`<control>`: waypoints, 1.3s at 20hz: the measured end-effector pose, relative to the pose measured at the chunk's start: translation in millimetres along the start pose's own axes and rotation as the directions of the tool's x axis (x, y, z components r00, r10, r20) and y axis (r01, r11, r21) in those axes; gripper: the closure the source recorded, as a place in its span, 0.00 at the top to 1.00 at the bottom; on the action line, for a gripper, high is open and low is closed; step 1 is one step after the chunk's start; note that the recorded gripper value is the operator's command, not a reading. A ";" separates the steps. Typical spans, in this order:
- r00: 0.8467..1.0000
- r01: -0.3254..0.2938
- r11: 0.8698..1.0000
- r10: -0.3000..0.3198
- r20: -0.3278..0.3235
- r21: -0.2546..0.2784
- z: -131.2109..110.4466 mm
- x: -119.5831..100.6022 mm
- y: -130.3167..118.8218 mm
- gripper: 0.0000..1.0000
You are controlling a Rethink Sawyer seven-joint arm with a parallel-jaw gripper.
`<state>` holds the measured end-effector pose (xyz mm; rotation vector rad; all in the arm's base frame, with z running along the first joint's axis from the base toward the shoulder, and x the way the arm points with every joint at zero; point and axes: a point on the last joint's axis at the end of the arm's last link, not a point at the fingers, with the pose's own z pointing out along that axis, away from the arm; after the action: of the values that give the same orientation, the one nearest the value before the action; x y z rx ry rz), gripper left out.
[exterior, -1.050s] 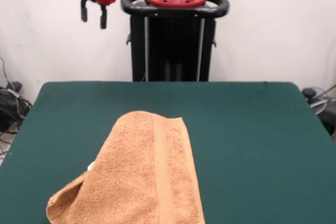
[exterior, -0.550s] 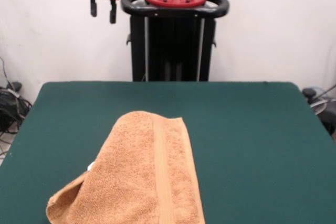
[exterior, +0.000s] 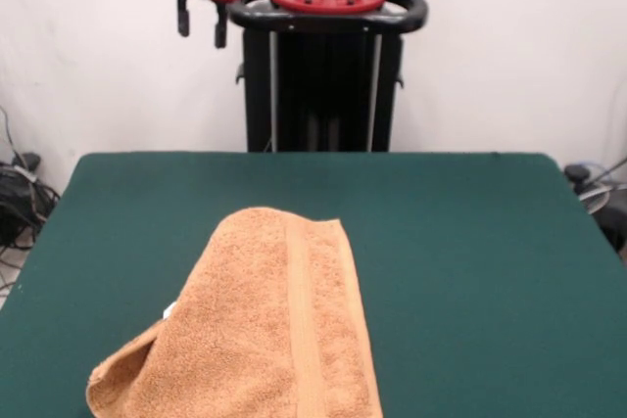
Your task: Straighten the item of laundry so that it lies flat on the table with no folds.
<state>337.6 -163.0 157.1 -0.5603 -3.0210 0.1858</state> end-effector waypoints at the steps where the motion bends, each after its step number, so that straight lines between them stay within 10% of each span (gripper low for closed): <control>1: 1.000 0.003 1.000 -0.003 -0.001 0.000 0.2 0.1 1.2 1.00; 26: 0.997 0.079 0.997 -0.080 -0.020 -0.011 5.0 3.3 31.3 1.00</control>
<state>345.1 -133.3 148.2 -0.4389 -3.0196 0.1602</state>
